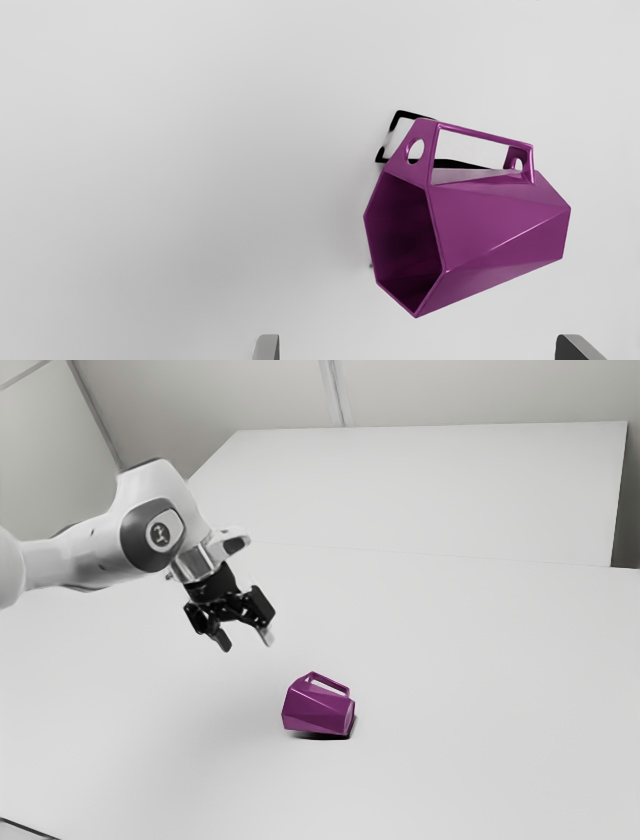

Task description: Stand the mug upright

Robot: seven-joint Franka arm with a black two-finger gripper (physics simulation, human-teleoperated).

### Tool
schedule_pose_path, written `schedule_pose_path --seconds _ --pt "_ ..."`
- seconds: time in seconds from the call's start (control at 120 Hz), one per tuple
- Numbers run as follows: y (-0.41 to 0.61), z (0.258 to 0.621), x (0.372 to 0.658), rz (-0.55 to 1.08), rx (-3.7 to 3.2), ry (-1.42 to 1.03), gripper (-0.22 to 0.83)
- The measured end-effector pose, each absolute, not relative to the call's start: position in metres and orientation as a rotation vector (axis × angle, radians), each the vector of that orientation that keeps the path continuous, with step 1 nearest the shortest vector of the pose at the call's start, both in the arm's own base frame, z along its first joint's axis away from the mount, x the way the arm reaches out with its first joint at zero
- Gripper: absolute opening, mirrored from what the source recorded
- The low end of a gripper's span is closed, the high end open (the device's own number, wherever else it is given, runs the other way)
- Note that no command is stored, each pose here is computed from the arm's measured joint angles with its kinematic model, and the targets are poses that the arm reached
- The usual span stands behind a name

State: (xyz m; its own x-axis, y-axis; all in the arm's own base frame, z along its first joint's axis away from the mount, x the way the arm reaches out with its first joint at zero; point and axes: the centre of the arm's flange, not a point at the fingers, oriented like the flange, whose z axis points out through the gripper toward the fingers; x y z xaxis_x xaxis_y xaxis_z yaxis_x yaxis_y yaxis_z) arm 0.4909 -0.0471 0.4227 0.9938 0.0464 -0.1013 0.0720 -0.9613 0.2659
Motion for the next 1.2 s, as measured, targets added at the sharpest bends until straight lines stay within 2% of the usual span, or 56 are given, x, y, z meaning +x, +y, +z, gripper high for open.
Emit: schedule_pose_path --seconds 0.242,0.675,0.967,1.075,1.2 --pt "-0.036 0.381 0.483 -0.104 2.645 0.143 0.62" --pt "-0.043 0.300 0.474 -0.077 2.377 -0.022 0.62" --pt "-0.044 0.283 0.471 -0.033 2.216 -0.112 0.61" --pt "-0.048 0.275 0.468 -0.045 2.166 -0.147 0.55" --pt "-0.054 0.275 0.466 -0.043 2.115 -0.192 0.37"
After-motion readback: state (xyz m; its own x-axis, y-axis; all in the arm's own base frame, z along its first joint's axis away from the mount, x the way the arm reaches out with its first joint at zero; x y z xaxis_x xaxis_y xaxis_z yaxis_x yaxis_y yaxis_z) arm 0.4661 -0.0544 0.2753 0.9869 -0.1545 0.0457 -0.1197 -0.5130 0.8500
